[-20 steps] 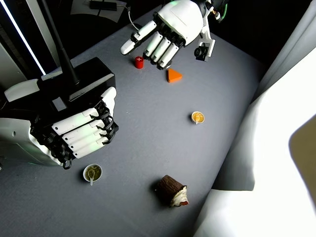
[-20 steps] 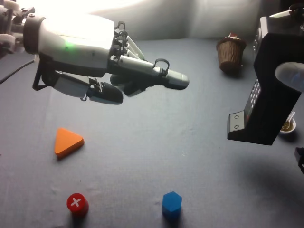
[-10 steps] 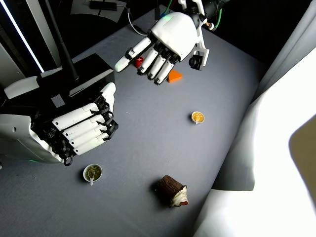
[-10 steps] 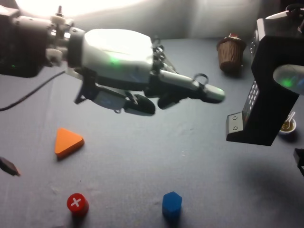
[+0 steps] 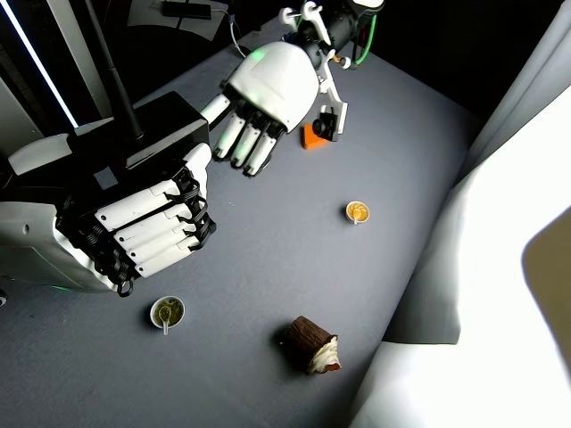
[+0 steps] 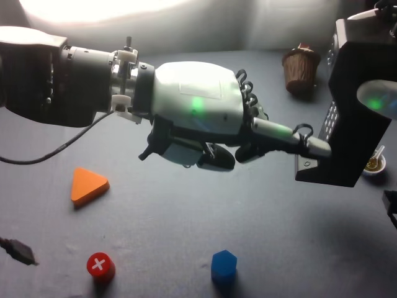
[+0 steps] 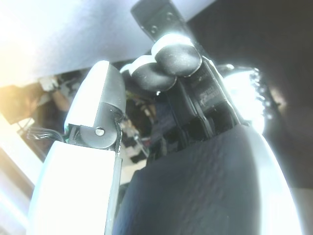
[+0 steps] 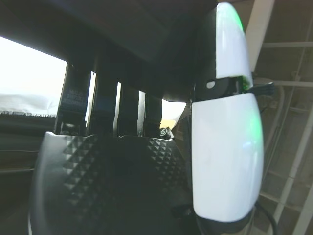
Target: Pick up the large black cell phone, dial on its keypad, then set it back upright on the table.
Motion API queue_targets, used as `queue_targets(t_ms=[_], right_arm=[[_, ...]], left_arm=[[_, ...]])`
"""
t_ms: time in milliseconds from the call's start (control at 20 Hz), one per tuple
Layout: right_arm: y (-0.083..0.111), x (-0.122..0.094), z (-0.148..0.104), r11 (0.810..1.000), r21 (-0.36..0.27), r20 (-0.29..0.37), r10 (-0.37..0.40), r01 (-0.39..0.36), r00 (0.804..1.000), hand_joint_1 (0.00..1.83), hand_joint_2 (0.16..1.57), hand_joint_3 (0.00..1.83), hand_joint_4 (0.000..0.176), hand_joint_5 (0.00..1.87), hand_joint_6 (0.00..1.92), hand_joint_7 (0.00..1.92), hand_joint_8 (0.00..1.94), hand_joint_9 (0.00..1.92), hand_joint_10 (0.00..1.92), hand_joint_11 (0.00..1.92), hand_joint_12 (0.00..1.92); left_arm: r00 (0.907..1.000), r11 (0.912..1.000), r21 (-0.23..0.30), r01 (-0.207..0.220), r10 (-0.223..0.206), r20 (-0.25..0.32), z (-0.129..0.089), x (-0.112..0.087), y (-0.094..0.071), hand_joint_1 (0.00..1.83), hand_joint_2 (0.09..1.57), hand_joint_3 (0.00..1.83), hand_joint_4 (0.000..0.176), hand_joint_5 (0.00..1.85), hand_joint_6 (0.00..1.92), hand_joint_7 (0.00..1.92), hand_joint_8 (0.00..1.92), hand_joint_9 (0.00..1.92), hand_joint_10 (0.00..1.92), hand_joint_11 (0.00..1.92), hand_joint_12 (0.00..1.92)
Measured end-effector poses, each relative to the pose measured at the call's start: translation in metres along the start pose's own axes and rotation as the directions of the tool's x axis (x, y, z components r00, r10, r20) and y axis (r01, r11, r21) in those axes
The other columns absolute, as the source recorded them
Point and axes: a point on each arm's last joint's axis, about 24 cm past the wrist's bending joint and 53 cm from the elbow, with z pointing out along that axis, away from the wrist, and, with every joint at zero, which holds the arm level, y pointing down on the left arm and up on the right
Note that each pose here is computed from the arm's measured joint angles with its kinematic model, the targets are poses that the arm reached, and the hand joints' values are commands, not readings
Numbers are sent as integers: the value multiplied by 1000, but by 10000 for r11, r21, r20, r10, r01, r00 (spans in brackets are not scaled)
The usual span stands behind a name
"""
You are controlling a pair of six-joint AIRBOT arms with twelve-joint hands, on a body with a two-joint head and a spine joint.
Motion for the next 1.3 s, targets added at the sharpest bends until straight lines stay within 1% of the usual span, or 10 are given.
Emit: queue_targets(t_ms=[100, 200, 250, 300, 500, 850, 1000, 1150, 1200, 1300], right_arm=[[0, 0, 0, 10000, -13, 16, 3, -3, 10000, 1484, 1147, 0, 0, 836, 978, 804, 1173, 857, 1230, 849, 1611], [1, -1, 0, 10000, -24, 44, 9, -9, 10000, 1476, 1200, 0, 0, 736, 1121, 701, 1323, 721, 1354, 725, 1686], [2, 0, 2, 10000, -74, 35, 25, -25, 10000, 1483, 1153, 0, 0, 863, 937, 802, 1226, 804, 1269, 831, 1621], [3, 0, 3, 9999, -140, 48, 44, -44, 10000, 1485, 1134, 0, 0, 892, 909, 826, 1148, 863, 1221, 869, 1584], [5, 1, 3, 9998, -217, 21, 30, -29, 10000, 1485, 1133, 0, 0, 892, 908, 815, 1158, 875, 1214, 874, 1571], [9, -3, 3, 9993, -365, 272, 21, -11, 9996, 1486, 1132, 0, 0, 916, 861, 819, 1192, 866, 1200, 855, 1585], [8, -2, 3, 9994, -347, 222, 28, -20, 9997, 1489, 1120, 0, 0, 917, 838, 861, 1119, 916, 1144, 865, 1575], [5, 7, 2, 9997, -221, -49, 66, -67, 10000, 1486, 1130, 1, 0, 936, 820, 851, 1136, 843, 1242, 845, 1597], [4, 8, 2, 9998, -205, -85, 72, -73, 9999, 1486, 1131, 1, 0, 953, 796, 828, 1169, 845, 1241, 841, 1599], [5, 7, 4, 9996, -245, -30, 99, -100, 9999, 1486, 1131, 1, 0, 936, 802, 835, 1156, 863, 1232, 839, 1611]], left_arm=[[9997, 9989, -429, -206, 212, 149, -4, -5, 13, 1296, 1302, 0, 94, 44, 2, 624, 1607, 758, 1921, 780, 1921], [9981, 9932, -1069, -454, 495, 355, -8, -14, 34, 1284, 1321, 5, 90, 25, 2, 586, 1663, 734, 1921, 743, 1921], [9974, 9912, -1236, -484, 546, 474, -10, -17, 39, 1287, 1316, 2, 95, 35, 4, 596, 1647, 724, 1921, 733, 1921], [9960, 9886, -1410, -531, 626, 638, -9, -22, 44, 1287, 1317, 2, 93, 44, 5, 594, 1654, 739, 1921, 747, 1921], [9937, 9867, -1541, -510, 655, 907, -1, -27, 46, 1290, 1316, 1, 93, 46, 2, 599, 1648, 762, 1921, 774, 1921], [9941, 9940, -995, -446, 540, 945, 20, -24, 16, 1292, 1308, 0, 98, 51, 3, 611, 1625, 743, 1921, 760, 1921], [9933, 9939, -1030, -390, 498, 1044, 14, -27, 21, 1290, 1312, 0, 99, 15, 0, 606, 1639, 749, 1921, 744, 1921], [9890, 9908, -1320, -311, 497, 1395, -4, -41, 37, 1292, 1310, 0, 98, 32, 4, 610, 1634, 741, 1921, 741, 1921], [9884, 9878, -1523, -329, 548, 1416, -11, -43, 45, 1416, 1301, 9, 95, 36, 2, 566, 1573, 605, 1874, 699, 1921], [9894, 9850, -1676, -412, 636, 1305, -19, -42, 53, 1440, 1299, 11, 97, 37, 2, 546, 1573, 590, 1849, 692, 1921]])
